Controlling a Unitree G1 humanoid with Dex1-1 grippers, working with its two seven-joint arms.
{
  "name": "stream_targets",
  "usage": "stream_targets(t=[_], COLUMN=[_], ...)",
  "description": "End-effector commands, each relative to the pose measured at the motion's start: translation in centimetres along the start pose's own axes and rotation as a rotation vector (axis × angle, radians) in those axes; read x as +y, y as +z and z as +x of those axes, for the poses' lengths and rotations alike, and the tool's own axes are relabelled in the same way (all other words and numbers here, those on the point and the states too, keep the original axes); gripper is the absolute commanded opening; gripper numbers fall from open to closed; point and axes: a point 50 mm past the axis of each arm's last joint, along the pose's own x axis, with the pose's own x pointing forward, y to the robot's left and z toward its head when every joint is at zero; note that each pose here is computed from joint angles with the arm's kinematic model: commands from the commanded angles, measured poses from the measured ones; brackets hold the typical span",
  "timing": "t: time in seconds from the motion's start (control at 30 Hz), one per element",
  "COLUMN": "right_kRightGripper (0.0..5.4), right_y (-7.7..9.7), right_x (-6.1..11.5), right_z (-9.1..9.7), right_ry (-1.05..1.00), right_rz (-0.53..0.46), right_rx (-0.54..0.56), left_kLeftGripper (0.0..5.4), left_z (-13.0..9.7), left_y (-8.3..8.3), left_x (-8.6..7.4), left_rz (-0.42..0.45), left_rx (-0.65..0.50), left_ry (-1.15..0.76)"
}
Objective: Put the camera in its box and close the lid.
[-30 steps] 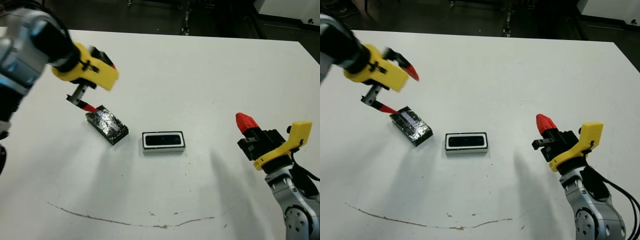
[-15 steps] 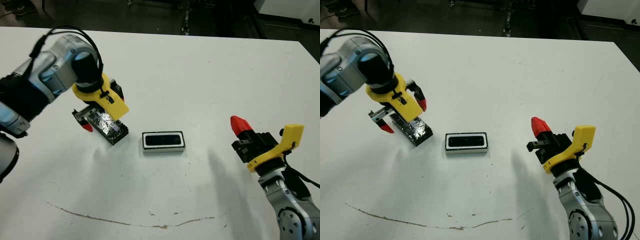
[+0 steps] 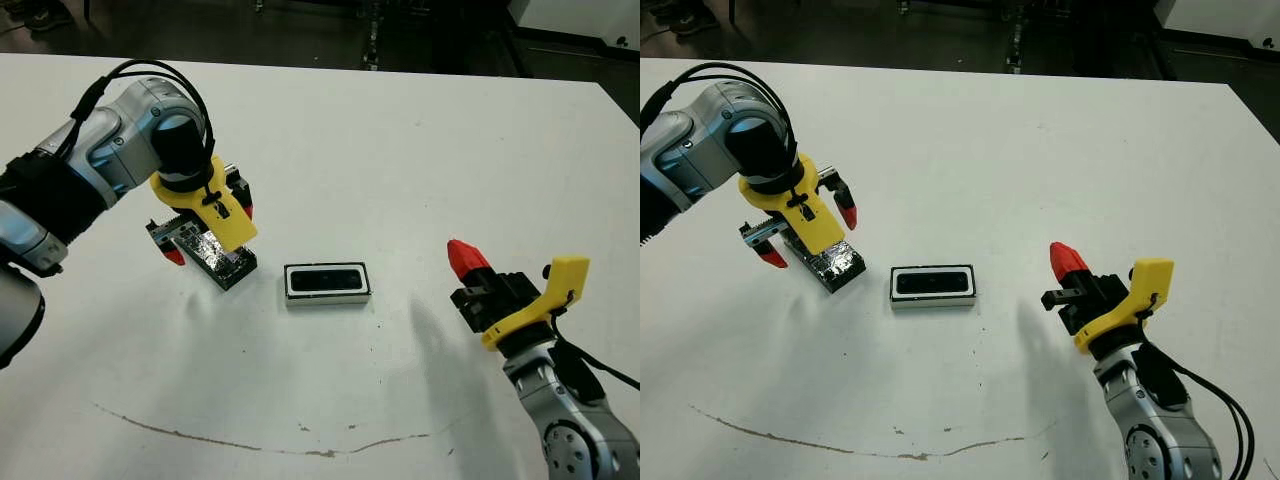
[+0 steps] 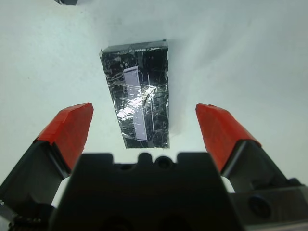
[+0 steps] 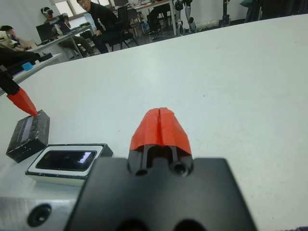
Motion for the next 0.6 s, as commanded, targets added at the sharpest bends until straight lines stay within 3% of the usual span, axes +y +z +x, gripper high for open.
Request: stream_targets(t=[0.03,0.6], right_kRightGripper=[0.01,0.01], right_y=[0.0,0.2], right_x=[-0.1,-0.1], right_z=[-0.2,-0.3], right_ry=[-0.012,-0.009], right_rz=[0.007,0.004], right_rx=[-0.008,-0.017], left_kLeftGripper=[5.40,5.40], left_z=[0.7,2.3], left_y=[-0.1,-0.7], left_x=[-0.3,-0.9], left_rz=[-0.005,-0.040], left_rx=[-0.029,-0.076], left_ry=[-0.002,-0.001])
